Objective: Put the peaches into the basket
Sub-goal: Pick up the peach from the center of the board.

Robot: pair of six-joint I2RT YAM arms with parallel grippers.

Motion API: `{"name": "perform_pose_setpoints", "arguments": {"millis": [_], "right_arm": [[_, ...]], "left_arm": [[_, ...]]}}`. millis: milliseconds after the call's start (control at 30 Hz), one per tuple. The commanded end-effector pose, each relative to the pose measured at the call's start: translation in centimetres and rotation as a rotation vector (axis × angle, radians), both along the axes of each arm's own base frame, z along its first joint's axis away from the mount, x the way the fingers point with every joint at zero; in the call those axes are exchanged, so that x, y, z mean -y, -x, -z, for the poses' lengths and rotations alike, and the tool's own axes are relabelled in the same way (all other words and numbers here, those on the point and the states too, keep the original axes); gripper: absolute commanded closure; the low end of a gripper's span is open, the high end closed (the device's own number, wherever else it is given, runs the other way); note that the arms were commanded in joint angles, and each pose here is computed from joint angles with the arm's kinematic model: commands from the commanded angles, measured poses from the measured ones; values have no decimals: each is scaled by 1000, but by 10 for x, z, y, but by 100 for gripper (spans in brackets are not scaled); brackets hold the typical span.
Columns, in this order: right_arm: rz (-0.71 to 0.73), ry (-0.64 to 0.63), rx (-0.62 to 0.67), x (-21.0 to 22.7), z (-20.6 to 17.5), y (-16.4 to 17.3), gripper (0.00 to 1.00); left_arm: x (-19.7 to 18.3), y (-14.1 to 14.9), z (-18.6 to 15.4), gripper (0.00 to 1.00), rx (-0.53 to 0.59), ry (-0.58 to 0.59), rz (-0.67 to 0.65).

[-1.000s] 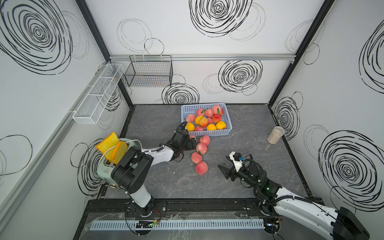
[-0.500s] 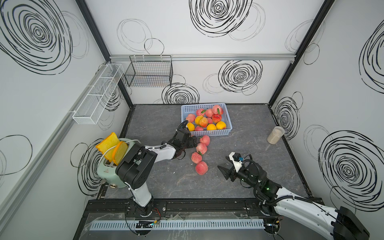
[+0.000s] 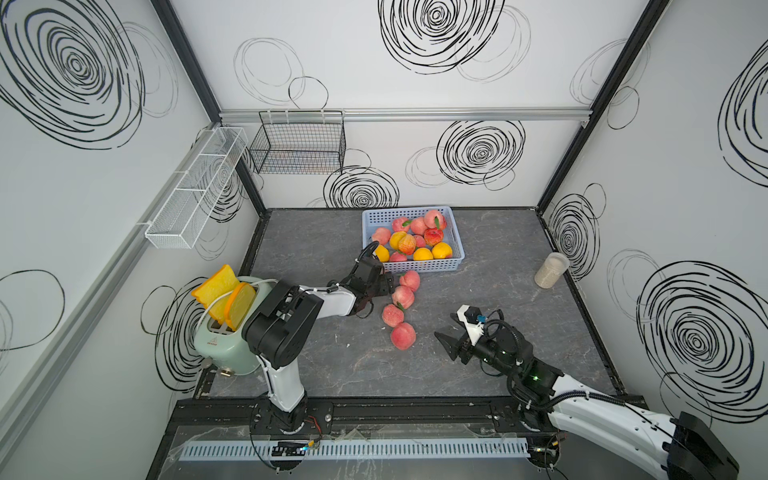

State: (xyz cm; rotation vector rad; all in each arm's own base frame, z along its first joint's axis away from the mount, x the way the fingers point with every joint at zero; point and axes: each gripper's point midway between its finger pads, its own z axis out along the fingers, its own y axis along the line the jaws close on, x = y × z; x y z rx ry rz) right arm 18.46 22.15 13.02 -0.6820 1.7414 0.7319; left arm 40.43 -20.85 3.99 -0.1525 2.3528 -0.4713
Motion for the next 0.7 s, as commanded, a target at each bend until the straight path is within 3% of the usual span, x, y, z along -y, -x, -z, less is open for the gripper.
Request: {"name": "perform_pose_setpoints", "arguments": {"millis": [0,667], "right_arm": [[-6,-28,54,-5,-21,-3,23],[-24,-28,75,-9,-25,2,23]], "left_arm": [[3,-8,-7,24,47,27,-25],[3,26,-45,25,84,52,17]]}}
